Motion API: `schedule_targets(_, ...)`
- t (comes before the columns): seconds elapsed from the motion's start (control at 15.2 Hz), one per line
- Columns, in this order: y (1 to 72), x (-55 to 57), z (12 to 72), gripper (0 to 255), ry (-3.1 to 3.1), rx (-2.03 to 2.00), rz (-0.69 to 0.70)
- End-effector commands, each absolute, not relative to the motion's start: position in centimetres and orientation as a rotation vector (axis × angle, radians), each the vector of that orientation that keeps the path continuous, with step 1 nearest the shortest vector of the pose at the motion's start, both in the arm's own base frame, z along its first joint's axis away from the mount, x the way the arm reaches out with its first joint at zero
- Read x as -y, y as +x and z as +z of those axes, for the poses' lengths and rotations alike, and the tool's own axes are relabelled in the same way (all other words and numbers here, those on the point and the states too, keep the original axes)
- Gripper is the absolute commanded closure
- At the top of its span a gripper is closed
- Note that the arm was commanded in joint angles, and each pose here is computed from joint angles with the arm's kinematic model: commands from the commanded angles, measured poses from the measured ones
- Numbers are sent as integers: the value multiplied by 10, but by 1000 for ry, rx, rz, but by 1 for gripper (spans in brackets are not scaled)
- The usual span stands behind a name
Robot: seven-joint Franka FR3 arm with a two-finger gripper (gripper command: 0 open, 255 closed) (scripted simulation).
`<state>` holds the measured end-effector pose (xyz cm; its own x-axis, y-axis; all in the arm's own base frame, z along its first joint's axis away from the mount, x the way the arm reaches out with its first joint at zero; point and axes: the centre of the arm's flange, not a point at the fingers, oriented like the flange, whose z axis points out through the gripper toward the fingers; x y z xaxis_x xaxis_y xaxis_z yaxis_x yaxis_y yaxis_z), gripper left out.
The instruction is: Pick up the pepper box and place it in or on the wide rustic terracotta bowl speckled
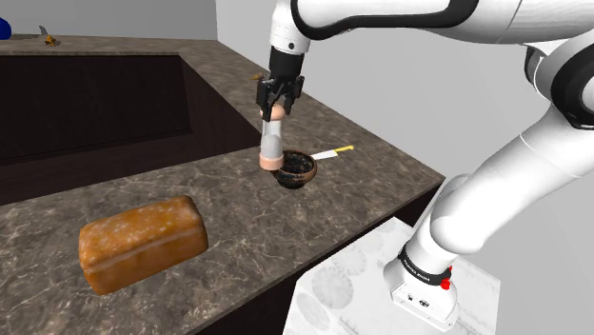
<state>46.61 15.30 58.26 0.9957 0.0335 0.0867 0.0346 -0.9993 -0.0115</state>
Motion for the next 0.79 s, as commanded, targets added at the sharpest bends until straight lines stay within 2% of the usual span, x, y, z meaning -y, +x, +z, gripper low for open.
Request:
schedule_targets(0.0,470,-128,590,255,-3125,55,-135)
schedule_targets(0.73,495,8,634,255,-3125,55,-135)
